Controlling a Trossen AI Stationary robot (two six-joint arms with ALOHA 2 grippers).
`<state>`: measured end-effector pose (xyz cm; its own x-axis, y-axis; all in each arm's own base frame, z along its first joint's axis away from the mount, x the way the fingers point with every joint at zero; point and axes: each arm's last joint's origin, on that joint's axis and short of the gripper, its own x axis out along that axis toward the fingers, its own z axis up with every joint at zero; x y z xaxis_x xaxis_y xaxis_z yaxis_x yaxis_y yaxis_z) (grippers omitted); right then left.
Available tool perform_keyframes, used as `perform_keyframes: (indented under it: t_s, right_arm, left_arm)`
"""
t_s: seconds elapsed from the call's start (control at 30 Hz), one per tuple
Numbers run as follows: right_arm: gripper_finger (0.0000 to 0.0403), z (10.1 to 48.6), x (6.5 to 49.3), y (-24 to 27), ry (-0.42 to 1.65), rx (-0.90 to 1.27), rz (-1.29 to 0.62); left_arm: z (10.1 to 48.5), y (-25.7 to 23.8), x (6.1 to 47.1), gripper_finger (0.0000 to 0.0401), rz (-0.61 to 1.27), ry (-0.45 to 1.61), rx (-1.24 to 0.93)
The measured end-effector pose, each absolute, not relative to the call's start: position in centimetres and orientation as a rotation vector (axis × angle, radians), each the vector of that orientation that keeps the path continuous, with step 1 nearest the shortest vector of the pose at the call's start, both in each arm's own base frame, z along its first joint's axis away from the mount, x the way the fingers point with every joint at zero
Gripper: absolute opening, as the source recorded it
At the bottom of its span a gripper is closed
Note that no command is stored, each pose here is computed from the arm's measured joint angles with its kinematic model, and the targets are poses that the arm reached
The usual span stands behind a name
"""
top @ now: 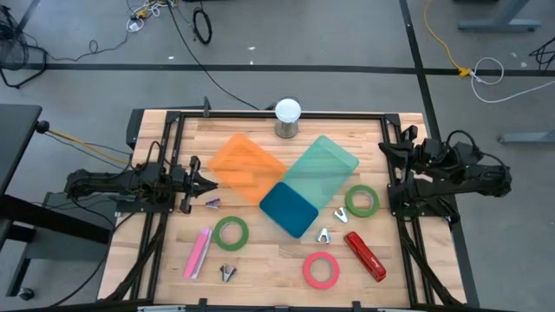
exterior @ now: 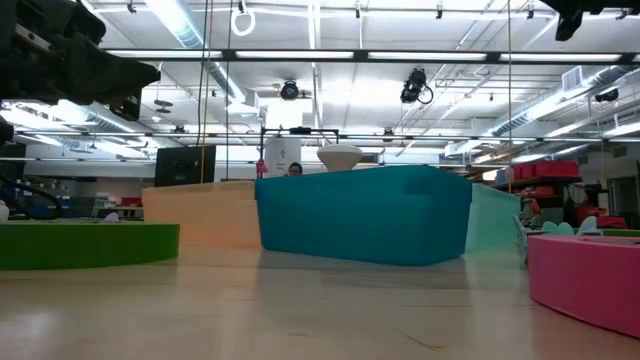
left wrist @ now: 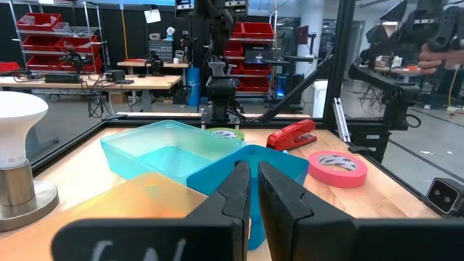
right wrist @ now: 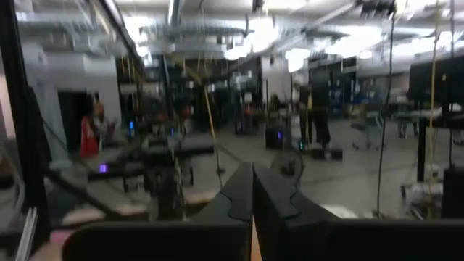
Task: Pick and place Stapler, Stapler remover, tape
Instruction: Put the right green tape into the green bin
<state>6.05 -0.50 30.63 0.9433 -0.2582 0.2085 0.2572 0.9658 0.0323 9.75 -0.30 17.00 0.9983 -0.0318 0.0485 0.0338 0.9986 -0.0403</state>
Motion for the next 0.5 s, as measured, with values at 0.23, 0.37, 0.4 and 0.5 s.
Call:
perform_keyframes:
  t_s: [0.23, 0.37, 0.4, 0.5]
  right_arm:
    - [0.0006, 31.4, 6.6, -0.4, -0.079, -0.017, -0.25]
    - [0.0006, 30.6, 7.1, -0.4, 0.023, -0.027, -0.248]
    - [0.0006, 30.4, 7.3, -0.4, 0.055, -0.016, -0.248]
    - [0.0006, 29.5, 7.6, -0.3, 0.149, 0.032, -0.249]
  left_arm:
    - [17.0, -0.3, 9.7, 0.0032, -0.033, -0.048, -0.041]
    - [17.0, -0.3, 9.7, 0.0032, -0.033, -0.048, -0.041]
    - [17.0, -0.3, 9.8, 0.0032, -0.033, -0.048, -0.041]
    - [17.0, -0.3, 9.8, 0.0032, -0.033, -0.048, -0.041]
